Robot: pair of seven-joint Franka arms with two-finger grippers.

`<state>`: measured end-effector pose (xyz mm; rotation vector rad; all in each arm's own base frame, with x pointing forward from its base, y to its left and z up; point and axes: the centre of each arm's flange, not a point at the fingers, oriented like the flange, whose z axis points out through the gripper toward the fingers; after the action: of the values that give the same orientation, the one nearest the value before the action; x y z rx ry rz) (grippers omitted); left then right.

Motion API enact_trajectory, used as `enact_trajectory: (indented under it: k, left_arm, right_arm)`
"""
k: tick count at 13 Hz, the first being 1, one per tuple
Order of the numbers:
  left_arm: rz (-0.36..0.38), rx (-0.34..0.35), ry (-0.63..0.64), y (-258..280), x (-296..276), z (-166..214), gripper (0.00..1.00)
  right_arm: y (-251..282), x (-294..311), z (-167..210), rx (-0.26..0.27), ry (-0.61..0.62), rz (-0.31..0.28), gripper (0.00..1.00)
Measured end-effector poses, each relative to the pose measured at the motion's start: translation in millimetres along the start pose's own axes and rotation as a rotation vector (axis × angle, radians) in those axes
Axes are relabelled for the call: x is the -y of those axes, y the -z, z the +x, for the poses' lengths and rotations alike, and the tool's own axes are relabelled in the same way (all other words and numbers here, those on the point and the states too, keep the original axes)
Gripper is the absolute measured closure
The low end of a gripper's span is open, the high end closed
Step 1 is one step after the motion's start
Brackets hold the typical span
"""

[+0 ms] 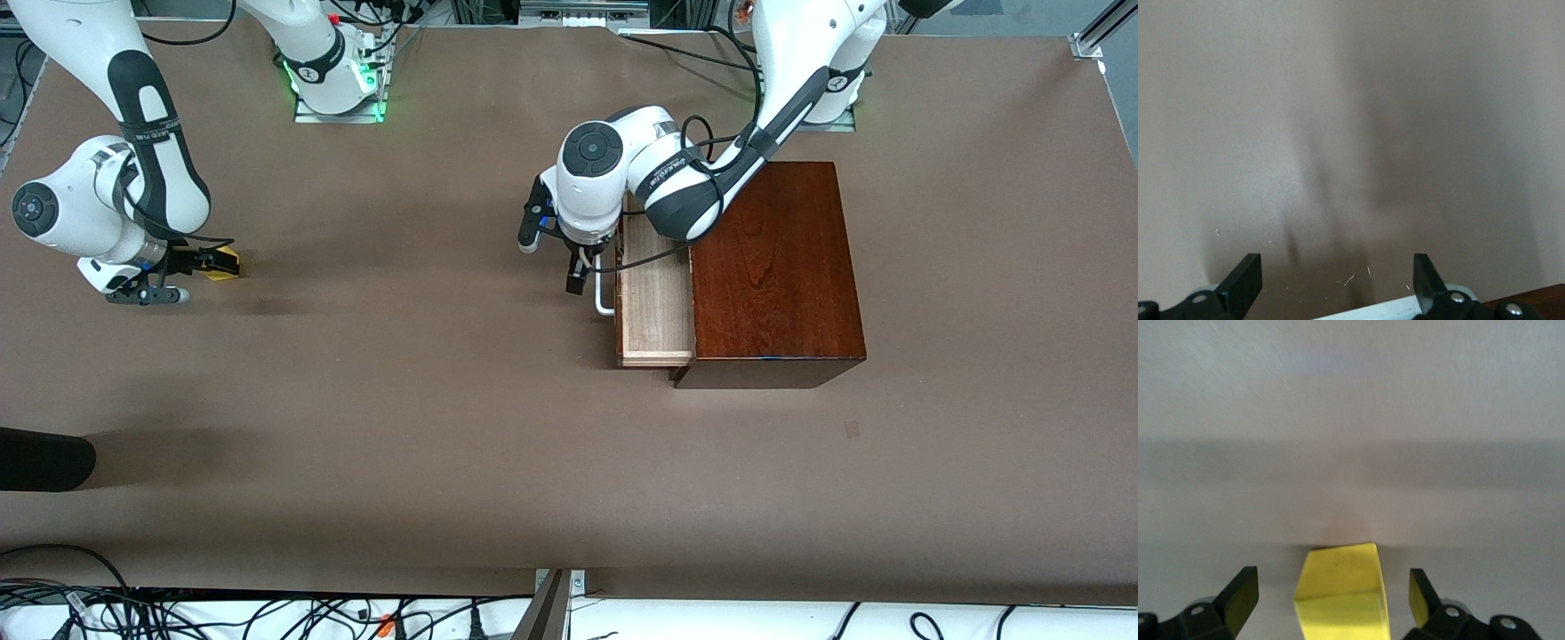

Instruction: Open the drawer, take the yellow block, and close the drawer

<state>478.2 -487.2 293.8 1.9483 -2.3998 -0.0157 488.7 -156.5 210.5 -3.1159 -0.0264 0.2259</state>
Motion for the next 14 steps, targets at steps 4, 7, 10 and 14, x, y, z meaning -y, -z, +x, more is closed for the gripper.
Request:
enact_trajectory:
  k: [4,7,10,14]
  left_arm:
    - [-0.015,0.02,0.014,0,3,-7,0.0]
    - [-0.04,0.049,0.028,-1,5,-15,0.0]
    - [-0.055,0.074,0.056,3,14,-35,0.0]
    - [-0.074,0.103,0.078,7,19,-50,0.0]
  right_arm:
    - [68,24,21,-0.094,0.055,0.05,0.0]
    - [129,30,35,-0.124,0.069,0.101,0.0]
    - [193,44,50,-0.071,0.032,0.09,0.0]
    - [256,97,61,-0.006,0.003,0.021,0.0]
